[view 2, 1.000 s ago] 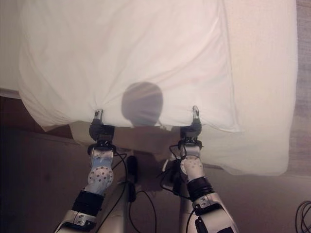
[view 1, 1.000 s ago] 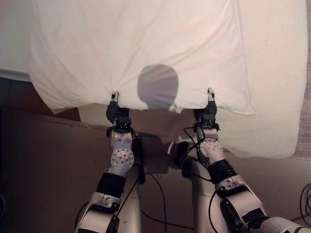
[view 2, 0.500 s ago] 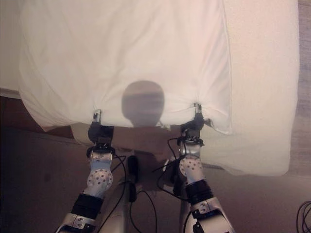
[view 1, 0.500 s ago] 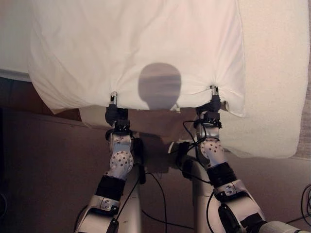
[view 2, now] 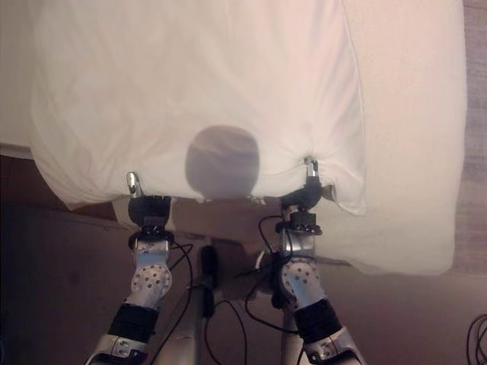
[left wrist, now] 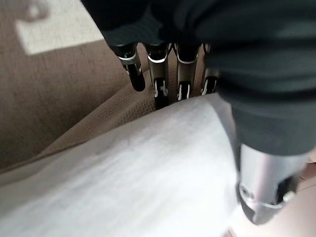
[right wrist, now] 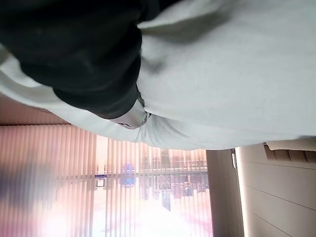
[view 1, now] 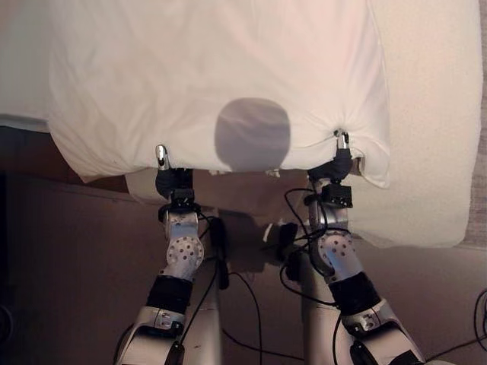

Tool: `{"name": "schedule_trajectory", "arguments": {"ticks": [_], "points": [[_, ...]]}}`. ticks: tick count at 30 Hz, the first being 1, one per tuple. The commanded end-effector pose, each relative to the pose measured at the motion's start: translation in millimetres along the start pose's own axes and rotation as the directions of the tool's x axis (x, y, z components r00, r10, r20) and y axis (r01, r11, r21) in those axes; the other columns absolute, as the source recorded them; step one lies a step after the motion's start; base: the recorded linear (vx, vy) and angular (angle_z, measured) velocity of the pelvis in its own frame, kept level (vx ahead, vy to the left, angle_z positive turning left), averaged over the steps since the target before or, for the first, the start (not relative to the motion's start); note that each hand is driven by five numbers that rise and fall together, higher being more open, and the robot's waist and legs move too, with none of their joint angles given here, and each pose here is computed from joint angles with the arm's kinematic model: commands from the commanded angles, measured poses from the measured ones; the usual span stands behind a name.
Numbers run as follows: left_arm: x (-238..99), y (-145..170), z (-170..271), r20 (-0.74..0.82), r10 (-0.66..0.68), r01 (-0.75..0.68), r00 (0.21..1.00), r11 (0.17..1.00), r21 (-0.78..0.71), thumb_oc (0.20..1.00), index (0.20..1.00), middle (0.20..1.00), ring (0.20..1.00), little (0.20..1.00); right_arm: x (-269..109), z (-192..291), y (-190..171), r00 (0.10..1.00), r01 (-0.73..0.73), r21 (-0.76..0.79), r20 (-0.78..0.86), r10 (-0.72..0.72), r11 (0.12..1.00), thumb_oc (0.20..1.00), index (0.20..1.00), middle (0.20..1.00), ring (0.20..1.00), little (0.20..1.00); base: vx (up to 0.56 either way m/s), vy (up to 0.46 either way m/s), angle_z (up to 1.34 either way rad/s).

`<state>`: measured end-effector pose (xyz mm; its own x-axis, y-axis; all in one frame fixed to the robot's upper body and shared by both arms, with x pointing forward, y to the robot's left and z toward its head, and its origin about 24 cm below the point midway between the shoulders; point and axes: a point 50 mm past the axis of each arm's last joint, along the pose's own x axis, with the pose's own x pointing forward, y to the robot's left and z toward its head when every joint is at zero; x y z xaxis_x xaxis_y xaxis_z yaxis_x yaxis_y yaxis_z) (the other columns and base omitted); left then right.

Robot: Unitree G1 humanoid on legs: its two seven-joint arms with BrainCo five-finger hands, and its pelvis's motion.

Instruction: Make the bed

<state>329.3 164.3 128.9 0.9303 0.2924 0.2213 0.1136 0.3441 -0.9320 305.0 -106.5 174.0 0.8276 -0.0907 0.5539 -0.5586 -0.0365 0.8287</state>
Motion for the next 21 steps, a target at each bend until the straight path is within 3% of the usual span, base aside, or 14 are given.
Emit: {"name": "schedule_trajectory", "arguments": {"ticks": [1, 11, 21], "points": [[8.8, 3.4, 21.1, 0.103, -0.024, 0.027, 0.994, 0.999, -0.023, 1.0, 1.0, 1.0, 1.0, 1.0, -11.4, 12.0, 32.2, 0.972, -0.226, 0.01, 0.062, 0.225, 0.974, 0.2, 0.2, 0.2, 0.2, 0.2, 0.0, 0.0, 0.0], [21.1, 17.2, 8.9, 0.069, 0.196, -0.195, 0.978, 0.981, -0.019, 1.0, 1.0, 1.0, 1.0, 1.0, -15.3, 9.6, 36.5, 0.972, -0.233, 0.011, 0.008, 0.233, 0.972, 0.2, 0.2, 0.2, 0.2, 0.2, 0.0, -0.003, -0.01], [29.0, -16.4, 14.2, 0.13, 0.121, -0.113, 0.984, 0.991, -0.065, 1.0, 1.0, 1.0, 1.0, 1.0, -17.4, 9.1, 33.5, 0.978, -0.206, 0.008, -0.017, 0.207, 0.978, 0.2, 0.2, 0.2, 0.2, 0.2, 0.0, 0.0, 0.0]]}}
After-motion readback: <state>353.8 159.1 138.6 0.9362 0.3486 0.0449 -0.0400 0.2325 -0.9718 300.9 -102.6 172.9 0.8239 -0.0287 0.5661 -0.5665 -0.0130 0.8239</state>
